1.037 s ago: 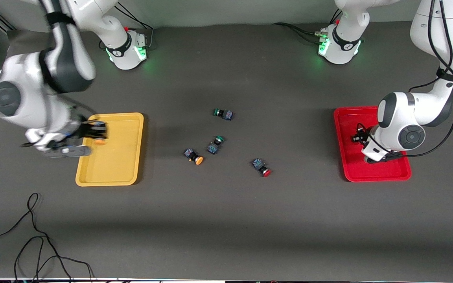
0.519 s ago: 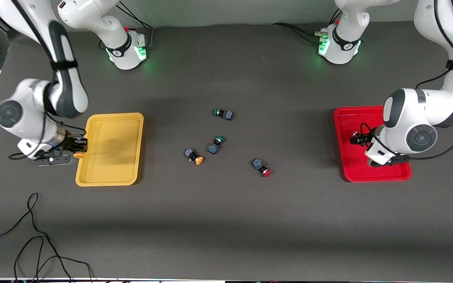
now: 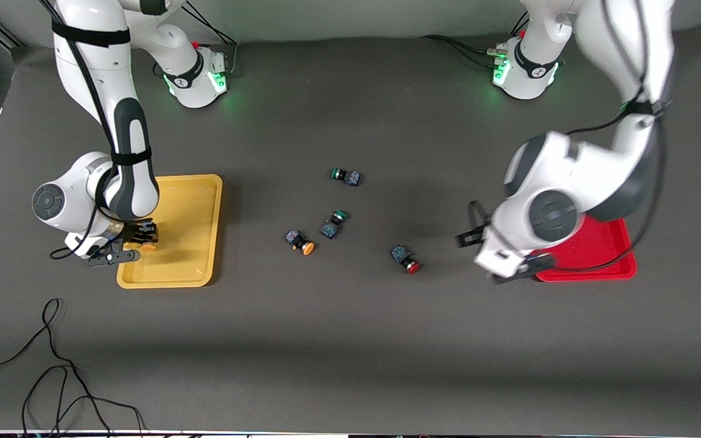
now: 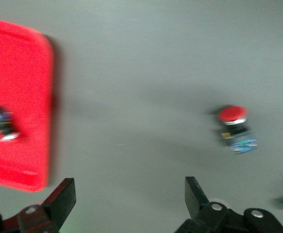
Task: Place red and yellow buttons in trays
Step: 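Reach the second red button with the left gripper while the right gripper withdraws, then grasp the red button with the left gripper while the right gripper reaches yellow, then place red button in red tray with the left gripper while the right gripper lifts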
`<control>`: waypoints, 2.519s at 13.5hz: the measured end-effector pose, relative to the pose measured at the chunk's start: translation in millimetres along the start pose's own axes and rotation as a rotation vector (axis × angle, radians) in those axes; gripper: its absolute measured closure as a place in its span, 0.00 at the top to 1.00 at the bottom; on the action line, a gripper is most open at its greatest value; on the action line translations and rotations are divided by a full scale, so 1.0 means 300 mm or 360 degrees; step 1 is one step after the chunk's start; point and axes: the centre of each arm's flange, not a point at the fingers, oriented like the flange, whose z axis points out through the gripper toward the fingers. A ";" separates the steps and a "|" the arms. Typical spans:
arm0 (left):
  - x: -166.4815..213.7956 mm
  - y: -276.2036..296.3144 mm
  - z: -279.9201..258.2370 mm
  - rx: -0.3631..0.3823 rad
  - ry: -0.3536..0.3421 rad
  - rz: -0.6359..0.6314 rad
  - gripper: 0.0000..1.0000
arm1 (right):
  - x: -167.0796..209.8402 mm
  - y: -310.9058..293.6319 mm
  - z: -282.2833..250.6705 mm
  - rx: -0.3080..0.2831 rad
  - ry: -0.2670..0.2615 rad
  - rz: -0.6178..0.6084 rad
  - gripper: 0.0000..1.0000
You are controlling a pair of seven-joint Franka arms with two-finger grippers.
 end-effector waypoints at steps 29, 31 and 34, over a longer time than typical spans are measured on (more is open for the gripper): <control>0.183 -0.727 0.094 0.0164 -0.0126 0.0252 0.44 | 0.136 -1.393 -0.263 -0.0013 0.0277 -0.0889 1.00; 0.200 -0.994 0.275 0.0145 -0.0086 0.0363 0.44 | 0.097 -1.389 -0.119 -0.0080 0.0333 -0.0905 1.00; 0.222 -1.263 0.471 0.0084 -0.0056 0.0473 0.44 | 0.066 -1.352 0.029 -0.0164 0.0370 -0.0909 1.00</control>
